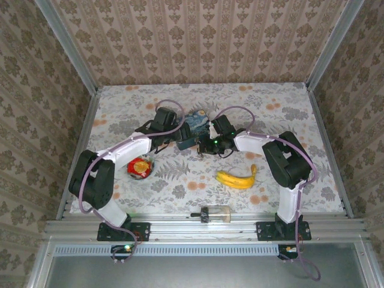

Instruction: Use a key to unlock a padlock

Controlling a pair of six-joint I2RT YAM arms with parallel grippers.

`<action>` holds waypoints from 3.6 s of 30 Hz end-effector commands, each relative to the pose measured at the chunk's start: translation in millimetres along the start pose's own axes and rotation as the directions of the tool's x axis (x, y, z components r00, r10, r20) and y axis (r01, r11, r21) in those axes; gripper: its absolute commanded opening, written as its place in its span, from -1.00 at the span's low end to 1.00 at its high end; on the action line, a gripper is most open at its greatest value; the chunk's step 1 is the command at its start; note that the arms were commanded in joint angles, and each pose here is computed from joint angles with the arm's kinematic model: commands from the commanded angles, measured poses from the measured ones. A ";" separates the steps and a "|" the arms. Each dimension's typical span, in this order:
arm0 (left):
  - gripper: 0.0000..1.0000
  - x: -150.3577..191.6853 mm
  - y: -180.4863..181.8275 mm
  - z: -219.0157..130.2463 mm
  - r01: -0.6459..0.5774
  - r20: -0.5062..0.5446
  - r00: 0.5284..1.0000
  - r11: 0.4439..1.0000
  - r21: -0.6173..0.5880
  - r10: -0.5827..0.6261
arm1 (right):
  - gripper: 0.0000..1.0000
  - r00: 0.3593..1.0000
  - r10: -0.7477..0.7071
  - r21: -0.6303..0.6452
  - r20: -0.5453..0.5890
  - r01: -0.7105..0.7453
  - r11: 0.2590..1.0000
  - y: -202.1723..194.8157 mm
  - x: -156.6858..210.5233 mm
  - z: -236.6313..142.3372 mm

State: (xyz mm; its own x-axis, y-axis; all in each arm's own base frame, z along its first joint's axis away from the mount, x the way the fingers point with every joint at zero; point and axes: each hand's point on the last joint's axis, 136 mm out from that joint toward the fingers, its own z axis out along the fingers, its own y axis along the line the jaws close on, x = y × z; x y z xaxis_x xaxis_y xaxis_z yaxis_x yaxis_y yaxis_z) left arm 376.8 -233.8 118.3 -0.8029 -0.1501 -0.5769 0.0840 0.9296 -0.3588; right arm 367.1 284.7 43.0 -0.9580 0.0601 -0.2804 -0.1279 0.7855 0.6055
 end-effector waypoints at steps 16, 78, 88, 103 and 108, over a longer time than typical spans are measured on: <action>1.00 58.1 36.8 29.2 -0.015 -0.105 0.995 0.988 -0.154 -0.001 | -1.00 0.986 0.169 -0.116 0.002 -0.168 0.979 1.5 32.4 -15.4; 1.00 63.2 -0.3 13.9 -0.376 -0.130 0.926 0.859 -0.348 0.353 | -1.00 0.979 0.173 0.009 0.105 -0.175 0.985 -30.7 29.7 -32.8; 1.00 77.8 15.1 14.1 -0.399 -0.177 0.917 0.840 -0.368 0.358 | -1.00 0.964 0.216 -0.024 0.156 -0.215 0.976 -27.8 16.4 -34.1; 1.00 89.5 21.6 10.7 -0.390 -0.184 0.920 0.859 -0.333 0.346 | -1.00 0.916 0.308 -0.144 0.257 -0.279 0.950 -21.0 -12.1 -36.0; 1.00 92.2 21.9 11.0 -0.384 -0.187 0.922 0.864 -0.326 0.339 | -1.00 0.908 0.319 -0.161 0.272 -0.284 0.945 -19.7 -16.8 -35.3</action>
State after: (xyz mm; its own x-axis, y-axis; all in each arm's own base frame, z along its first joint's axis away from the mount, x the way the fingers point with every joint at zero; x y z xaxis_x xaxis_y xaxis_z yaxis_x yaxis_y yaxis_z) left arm 344.4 -262.1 95.1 -0.7227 0.1210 -0.6804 0.1426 0.9895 0.0246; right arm 360.0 251.7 57.8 -0.8824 0.4124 -0.2265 0.1066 0.6443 0.7573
